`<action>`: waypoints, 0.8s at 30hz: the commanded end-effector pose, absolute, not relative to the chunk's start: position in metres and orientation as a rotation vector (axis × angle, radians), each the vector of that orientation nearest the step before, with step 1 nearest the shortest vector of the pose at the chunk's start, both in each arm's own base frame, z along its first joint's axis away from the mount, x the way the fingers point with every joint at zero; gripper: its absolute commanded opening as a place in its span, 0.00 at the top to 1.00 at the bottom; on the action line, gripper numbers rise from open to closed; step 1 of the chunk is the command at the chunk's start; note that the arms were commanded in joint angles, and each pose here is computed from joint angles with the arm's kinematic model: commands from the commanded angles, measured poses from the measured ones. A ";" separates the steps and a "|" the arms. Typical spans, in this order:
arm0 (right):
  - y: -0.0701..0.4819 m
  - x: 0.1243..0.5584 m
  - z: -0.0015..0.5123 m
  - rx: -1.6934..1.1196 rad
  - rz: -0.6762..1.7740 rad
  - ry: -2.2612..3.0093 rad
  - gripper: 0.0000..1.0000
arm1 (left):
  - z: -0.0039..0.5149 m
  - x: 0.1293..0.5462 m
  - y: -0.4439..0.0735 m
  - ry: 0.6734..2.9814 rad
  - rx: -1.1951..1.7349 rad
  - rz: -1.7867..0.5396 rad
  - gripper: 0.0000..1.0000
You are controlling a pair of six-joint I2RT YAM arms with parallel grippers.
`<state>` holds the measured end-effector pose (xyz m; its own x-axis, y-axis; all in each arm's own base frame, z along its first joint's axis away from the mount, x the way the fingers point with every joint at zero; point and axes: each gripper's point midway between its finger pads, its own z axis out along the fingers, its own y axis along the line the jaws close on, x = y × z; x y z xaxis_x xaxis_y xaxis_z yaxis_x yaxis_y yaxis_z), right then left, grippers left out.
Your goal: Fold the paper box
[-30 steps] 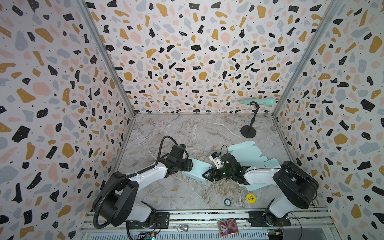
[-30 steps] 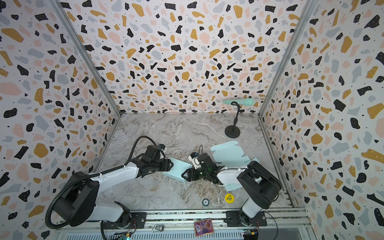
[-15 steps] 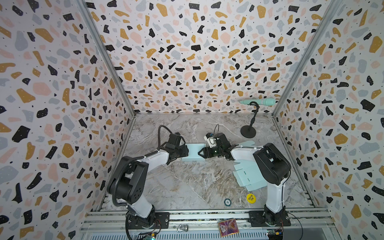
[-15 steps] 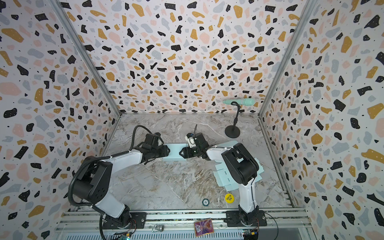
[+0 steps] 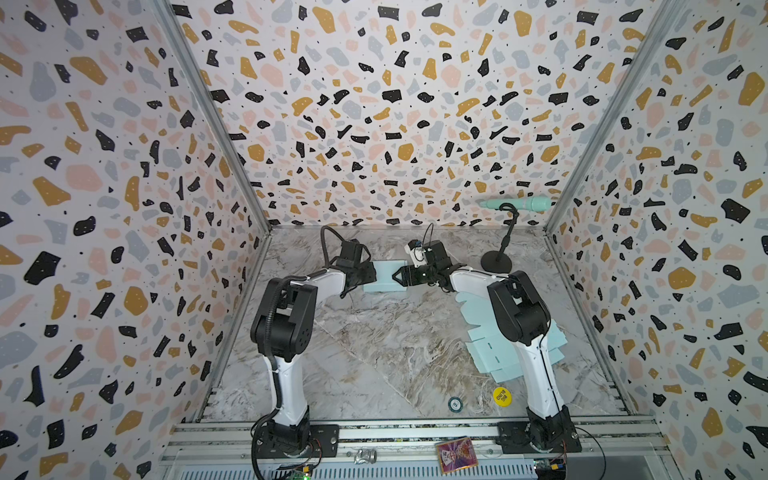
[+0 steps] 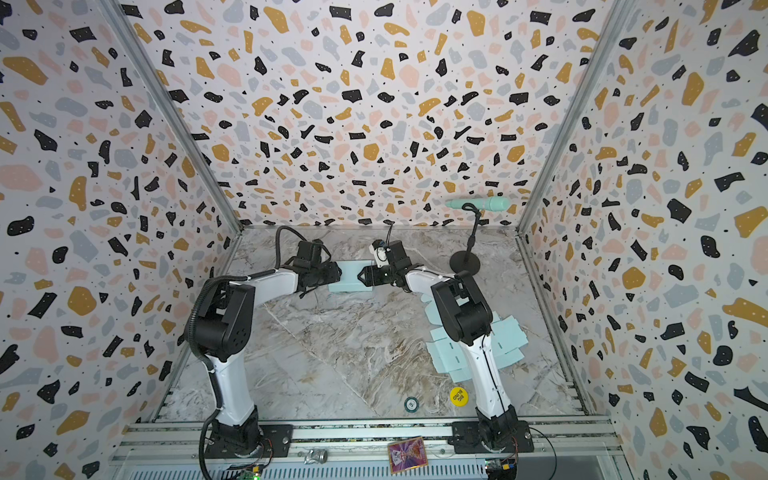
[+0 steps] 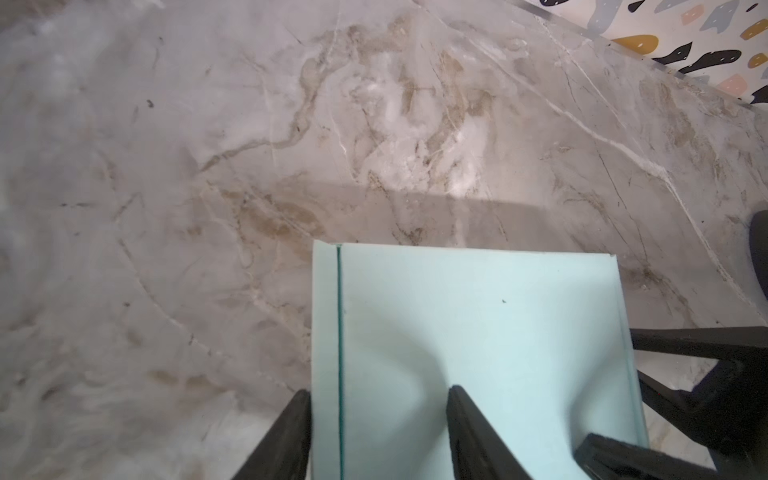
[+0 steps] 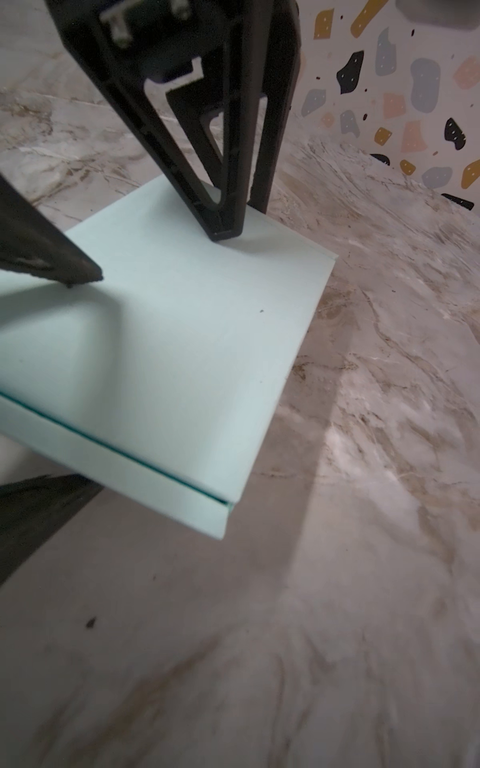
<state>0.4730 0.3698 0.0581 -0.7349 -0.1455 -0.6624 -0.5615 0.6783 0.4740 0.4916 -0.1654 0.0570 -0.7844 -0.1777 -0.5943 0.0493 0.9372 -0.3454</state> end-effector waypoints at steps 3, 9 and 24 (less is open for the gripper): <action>0.376 0.462 0.079 -0.589 0.929 2.267 0.15 | 0.058 0.489 -0.190 2.412 -0.056 -0.573 0.37; 0.353 0.474 0.106 -0.541 0.838 2.234 0.01 | 0.077 0.493 -0.178 2.361 -0.106 -0.596 0.21; 0.250 0.373 0.128 -0.563 0.433 2.353 0.01 | 0.127 0.420 -0.152 2.286 -0.079 -0.614 0.00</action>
<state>0.4015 0.2789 0.1423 -0.6512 -0.1872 -0.7355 -0.5291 0.8067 0.2631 0.4371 -0.1471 0.1177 -0.7232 -0.2480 -0.6446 0.0880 0.8926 -0.4421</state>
